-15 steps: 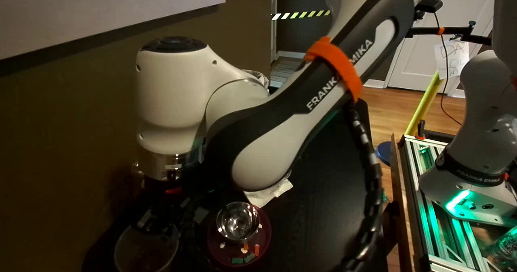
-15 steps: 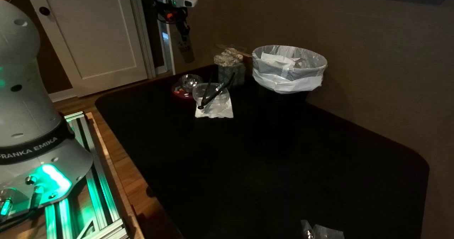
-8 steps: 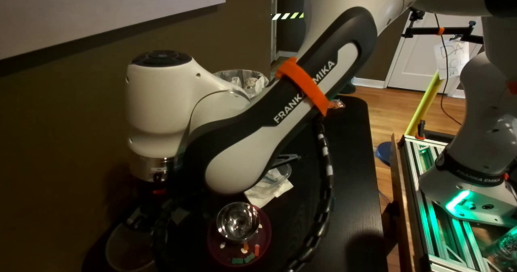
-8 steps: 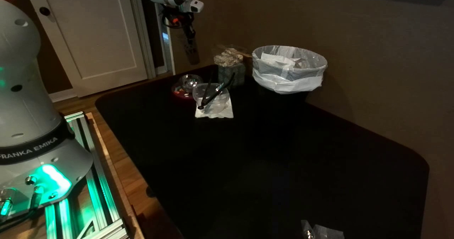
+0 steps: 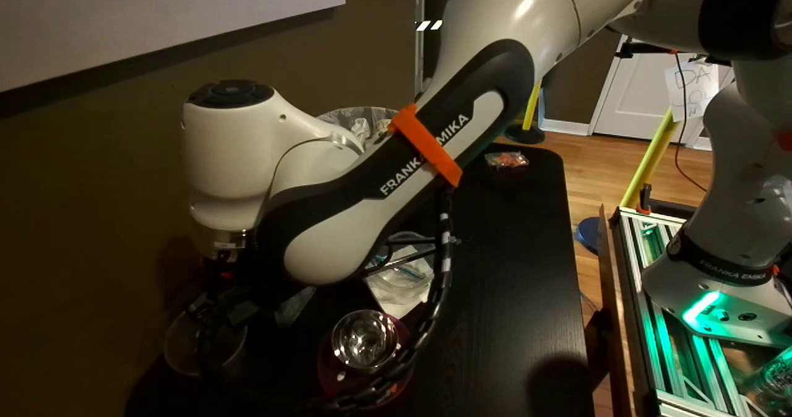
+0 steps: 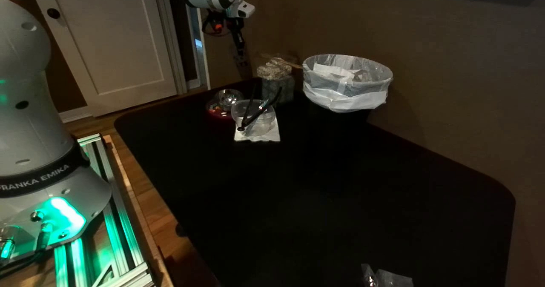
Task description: Move the grey cup backwards.
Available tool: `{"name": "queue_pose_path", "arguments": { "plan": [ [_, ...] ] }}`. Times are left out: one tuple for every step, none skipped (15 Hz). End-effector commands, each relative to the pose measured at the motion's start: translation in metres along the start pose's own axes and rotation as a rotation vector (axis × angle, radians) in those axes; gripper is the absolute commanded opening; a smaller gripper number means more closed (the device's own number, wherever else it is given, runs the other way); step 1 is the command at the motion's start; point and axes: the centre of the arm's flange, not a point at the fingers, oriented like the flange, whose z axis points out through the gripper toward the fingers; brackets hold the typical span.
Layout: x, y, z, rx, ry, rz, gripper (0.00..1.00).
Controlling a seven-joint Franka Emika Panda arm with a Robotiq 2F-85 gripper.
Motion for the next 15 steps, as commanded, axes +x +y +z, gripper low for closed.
{"name": "queue_pose_path", "arguments": {
  "plan": [
    [0.018,-0.028,0.017,-0.027,-0.024,0.077,0.01],
    [0.021,-0.030,0.021,-0.026,-0.033,0.101,0.01],
    [0.026,-0.031,0.025,-0.019,-0.050,0.135,0.01],
    [0.030,-0.031,0.029,-0.011,-0.066,0.167,0.01],
    [0.035,-0.031,0.032,0.004,-0.086,0.204,0.01],
    [0.038,-0.031,0.035,0.013,-0.097,0.233,0.01],
    [0.041,-0.030,0.038,0.016,-0.109,0.255,0.01],
    [0.045,-0.029,0.041,0.023,-0.119,0.283,0.01],
    [0.049,-0.028,0.044,0.030,-0.116,0.316,0.01],
    [0.030,-0.011,0.035,0.009,-0.097,0.246,0.01],
    [0.032,-0.009,0.038,0.008,-0.096,0.251,0.06],
    [0.031,-0.008,0.040,0.004,-0.098,0.250,0.06],
    [0.031,-0.008,0.041,0.004,-0.099,0.249,0.06],
    [0.028,-0.010,0.040,0.017,-0.106,0.256,0.01],
    [0.032,-0.010,0.044,0.030,-0.096,0.277,0.01]
  ]
}}
